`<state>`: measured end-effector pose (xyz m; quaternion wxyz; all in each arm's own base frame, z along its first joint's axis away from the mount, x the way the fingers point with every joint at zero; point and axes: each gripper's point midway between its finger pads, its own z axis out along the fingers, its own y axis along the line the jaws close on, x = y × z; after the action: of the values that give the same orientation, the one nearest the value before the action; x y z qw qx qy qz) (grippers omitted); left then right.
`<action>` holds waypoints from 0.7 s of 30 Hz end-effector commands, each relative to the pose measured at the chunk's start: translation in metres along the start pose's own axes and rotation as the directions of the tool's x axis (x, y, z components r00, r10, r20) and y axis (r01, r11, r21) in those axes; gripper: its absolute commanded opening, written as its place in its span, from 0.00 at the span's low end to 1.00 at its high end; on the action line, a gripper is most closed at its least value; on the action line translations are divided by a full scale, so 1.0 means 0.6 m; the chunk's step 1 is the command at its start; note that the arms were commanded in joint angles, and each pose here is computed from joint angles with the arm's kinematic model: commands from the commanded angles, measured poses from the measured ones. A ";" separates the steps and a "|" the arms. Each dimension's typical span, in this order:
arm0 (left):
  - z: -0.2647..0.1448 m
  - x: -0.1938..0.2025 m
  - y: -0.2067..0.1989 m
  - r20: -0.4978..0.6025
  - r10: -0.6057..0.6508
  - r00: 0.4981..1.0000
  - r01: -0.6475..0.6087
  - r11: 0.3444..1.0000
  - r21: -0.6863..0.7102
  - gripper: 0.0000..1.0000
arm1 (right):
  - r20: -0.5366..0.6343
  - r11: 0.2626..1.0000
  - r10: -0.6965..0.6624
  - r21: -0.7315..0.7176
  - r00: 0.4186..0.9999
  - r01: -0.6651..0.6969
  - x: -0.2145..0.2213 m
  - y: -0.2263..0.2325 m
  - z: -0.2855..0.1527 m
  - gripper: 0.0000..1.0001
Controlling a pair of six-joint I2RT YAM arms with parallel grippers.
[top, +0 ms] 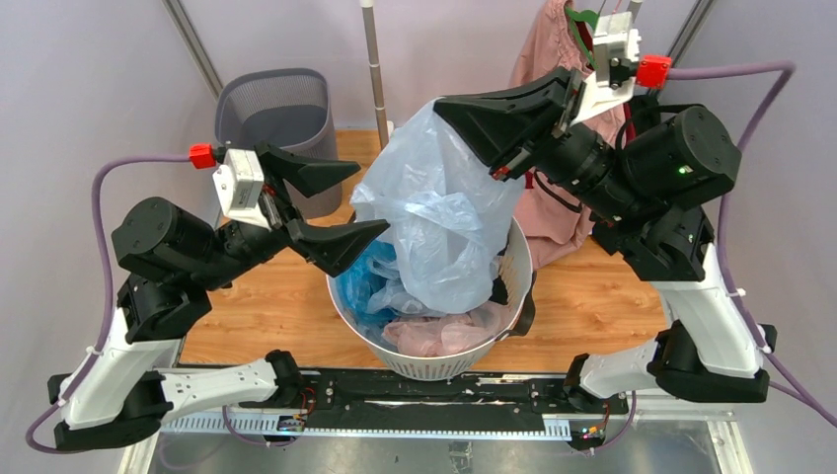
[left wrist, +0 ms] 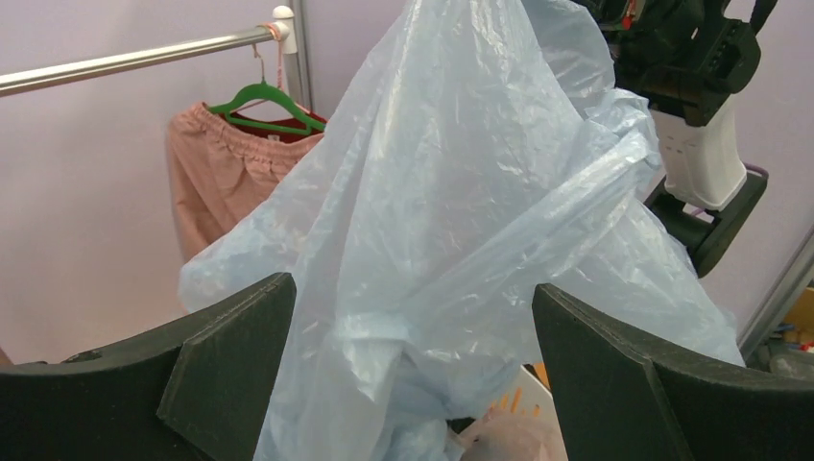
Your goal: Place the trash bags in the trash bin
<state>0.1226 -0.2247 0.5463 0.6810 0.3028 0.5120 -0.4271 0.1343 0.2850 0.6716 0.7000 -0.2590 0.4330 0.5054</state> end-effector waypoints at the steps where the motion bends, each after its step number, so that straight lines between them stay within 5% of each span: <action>1: 0.023 -0.005 -0.005 0.014 0.046 0.999 -0.047 0.998 0.036 1.00 | 0.037 0.994 0.052 -0.100 0.998 -0.048 -0.034 0.033 -0.003 0.00; 7: 0.060 0.013 0.000 -0.050 0.053 0.997 -0.051 0.998 0.034 0.99 | -0.012 0.974 0.120 -0.193 0.993 -0.120 -0.010 0.061 0.021 0.00; 11: 0.059 0.006 0.001 -0.050 0.075 0.996 -0.074 0.997 0.036 0.56 | -0.037 0.969 0.133 -0.205 0.990 -0.138 -0.001 0.065 0.020 0.00; 13: 0.055 -0.004 0.009 -0.042 0.076 0.996 -0.076 0.997 0.008 0.19 | -0.036 0.970 0.132 -0.199 0.991 -0.137 0.000 0.064 0.015 0.00; 14: 0.053 -0.008 0.012 -0.040 0.074 0.996 -0.075 0.997 -0.004 0.11 | -0.037 0.971 0.132 -0.198 0.991 -0.137 0.001 0.064 0.013 0.00; 19: 0.028 -0.051 0.020 -0.008 0.076 0.997 -0.076 0.996 -0.049 0.01 | -0.057 0.983 0.106 -0.144 0.993 -0.113 0.011 0.049 -0.008 0.01; 21: 0.012 -0.063 0.026 -0.016 0.079 0.997 -0.080 0.994 -0.077 0.03 | -0.076 0.993 0.080 -0.079 0.994 -0.086 0.020 0.030 -0.024 0.11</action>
<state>0.1420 -0.2446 0.5627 0.6835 0.3251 0.5232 -0.3917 0.1082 0.3095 0.6614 0.6279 -0.3043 0.4288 0.5738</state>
